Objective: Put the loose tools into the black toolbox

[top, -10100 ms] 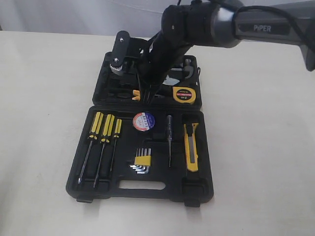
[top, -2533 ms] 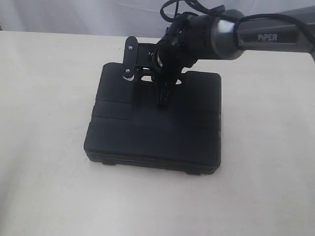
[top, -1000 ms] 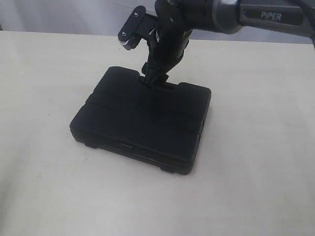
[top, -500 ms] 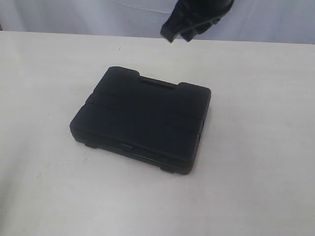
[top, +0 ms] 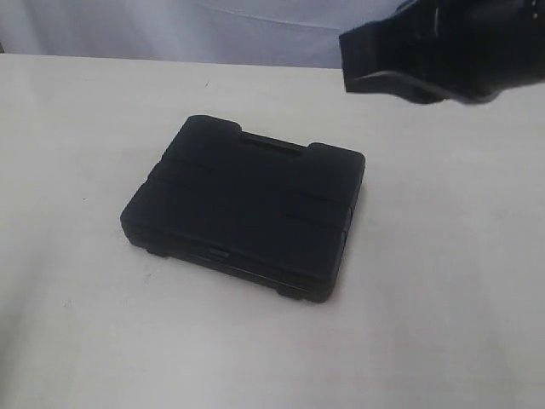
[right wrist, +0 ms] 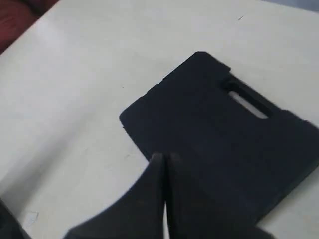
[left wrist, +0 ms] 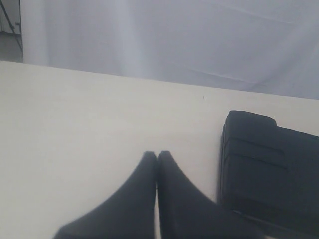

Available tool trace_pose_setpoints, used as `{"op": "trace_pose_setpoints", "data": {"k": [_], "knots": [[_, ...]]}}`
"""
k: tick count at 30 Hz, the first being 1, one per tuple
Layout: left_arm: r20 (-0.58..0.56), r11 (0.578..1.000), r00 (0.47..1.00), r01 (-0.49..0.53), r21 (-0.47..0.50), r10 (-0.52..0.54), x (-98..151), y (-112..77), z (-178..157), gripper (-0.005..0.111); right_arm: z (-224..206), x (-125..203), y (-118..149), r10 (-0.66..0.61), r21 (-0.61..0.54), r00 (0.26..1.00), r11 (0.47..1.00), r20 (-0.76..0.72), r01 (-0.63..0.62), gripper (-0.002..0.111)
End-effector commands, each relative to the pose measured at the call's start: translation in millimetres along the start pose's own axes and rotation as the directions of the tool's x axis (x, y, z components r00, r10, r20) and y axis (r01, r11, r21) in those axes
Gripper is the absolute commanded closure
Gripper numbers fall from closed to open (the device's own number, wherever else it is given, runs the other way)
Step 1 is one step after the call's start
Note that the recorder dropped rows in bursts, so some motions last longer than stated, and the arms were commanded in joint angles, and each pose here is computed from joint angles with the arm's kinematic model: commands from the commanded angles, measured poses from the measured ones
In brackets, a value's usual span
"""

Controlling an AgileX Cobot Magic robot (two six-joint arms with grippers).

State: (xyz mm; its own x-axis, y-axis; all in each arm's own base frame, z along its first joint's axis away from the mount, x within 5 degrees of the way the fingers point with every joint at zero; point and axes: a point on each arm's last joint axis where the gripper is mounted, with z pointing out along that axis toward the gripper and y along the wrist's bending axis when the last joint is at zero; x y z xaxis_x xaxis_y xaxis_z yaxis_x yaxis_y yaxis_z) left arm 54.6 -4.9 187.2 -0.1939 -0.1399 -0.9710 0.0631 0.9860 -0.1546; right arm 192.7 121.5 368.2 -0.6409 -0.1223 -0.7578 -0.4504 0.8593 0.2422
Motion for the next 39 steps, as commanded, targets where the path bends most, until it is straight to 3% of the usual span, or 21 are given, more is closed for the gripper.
{"op": "trace_pose_setpoints", "data": {"k": [1,8,13,18,20,25,29,34,39], "knots": [[0.000,1.000,1.000,-0.006,0.004,0.006,-1.4,-0.4,-0.2,0.107,-0.7,11.1,1.0,0.075,-0.050,0.996,0.996,0.055,-0.072,0.109],[0.000,1.000,1.000,-0.006,0.004,0.006,-1.4,-0.4,-0.2,0.107,-3.6,12.1,-0.7,0.038,-0.028,0.997,0.999,0.071,-0.036,0.109],[0.000,1.000,1.000,-0.006,0.004,0.006,-1.4,-0.4,-0.2,0.107,-27.1,22.3,-7.5,-0.036,0.020,0.985,0.999,0.171,0.033,0.109],[0.000,1.000,1.000,-0.006,0.004,0.006,-1.4,-0.4,-0.2,0.107,-45.6,54.1,-34.8,0.164,0.014,0.943,0.984,0.289,-0.176,0.109],[0.000,1.000,1.000,-0.006,0.004,0.006,-1.4,-0.4,-0.2,0.107,-44.5,70.1,-46.7,0.180,0.044,0.935,0.978,0.305,-0.203,0.109],[0.000,1.000,1.000,-0.006,0.004,0.006,-1.4,-0.4,-0.2,0.107,-18.9,115.5,-75.7,0.066,0.210,0.962,0.970,0.265,-0.124,0.109],[0.000,1.000,1.000,-0.006,0.004,0.006,-1.4,-0.4,-0.2,0.107,-6.0,148.5,-94.9,0.052,0.340,0.943,0.925,0.328,-0.169,0.109],[0.000,1.000,1.000,-0.006,0.004,0.006,-1.4,-0.4,-0.2,0.107,-26.6,187.2,-97.2,-0.076,0.437,0.838,0.876,0.541,-0.203,0.109],[0.000,1.000,1.000,-0.006,0.004,0.006,-1.4,-0.4,-0.2,0.107,-38.3,213.9,-94.5,-0.149,0.479,0.771,0.850,0.619,-0.220,0.109]]}}
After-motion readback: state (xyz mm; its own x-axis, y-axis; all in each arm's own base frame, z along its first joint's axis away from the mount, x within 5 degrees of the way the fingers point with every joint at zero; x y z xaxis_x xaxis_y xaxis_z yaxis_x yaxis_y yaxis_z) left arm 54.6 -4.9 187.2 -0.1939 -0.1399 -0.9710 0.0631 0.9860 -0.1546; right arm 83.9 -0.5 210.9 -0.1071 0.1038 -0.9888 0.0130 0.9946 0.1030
